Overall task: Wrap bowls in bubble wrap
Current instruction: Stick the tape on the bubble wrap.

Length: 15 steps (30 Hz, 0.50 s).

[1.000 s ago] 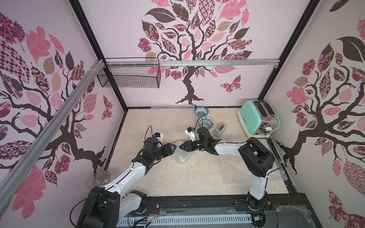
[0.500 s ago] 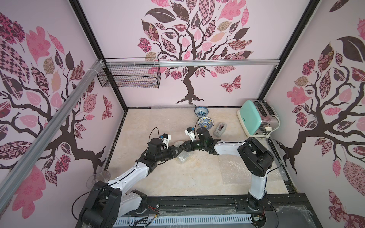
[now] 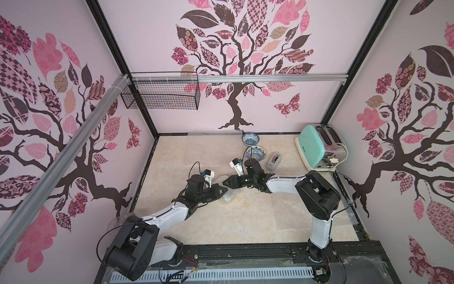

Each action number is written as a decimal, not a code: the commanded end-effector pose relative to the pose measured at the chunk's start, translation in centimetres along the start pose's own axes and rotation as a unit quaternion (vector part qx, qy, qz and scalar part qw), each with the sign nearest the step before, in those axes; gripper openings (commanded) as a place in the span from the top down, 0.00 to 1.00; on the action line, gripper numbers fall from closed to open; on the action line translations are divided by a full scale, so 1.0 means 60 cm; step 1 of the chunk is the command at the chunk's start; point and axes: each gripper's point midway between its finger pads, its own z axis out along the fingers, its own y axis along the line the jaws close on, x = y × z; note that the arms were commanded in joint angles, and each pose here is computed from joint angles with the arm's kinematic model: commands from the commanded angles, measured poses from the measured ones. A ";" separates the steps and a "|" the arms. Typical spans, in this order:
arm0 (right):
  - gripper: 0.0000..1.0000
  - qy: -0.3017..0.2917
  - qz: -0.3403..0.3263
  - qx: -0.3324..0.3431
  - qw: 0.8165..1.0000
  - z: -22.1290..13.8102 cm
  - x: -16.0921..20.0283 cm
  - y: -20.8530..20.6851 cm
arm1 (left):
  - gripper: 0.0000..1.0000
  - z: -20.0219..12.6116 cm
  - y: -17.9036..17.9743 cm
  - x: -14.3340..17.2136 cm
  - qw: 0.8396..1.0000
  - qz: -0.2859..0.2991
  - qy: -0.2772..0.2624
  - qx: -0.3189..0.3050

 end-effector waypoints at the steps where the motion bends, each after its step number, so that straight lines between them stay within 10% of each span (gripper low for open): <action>1: 0.60 -0.012 -0.005 -0.004 1.000 0.003 -0.018 0.008 | 0.94 0.003 0.017 -0.012 1.000 -0.009 -0.019 -0.016; 15: 0.60 -0.010 -0.002 -0.007 1.000 0.004 -0.015 0.008 | 0.85 0.025 0.002 -0.048 0.998 -0.007 -0.051 0.025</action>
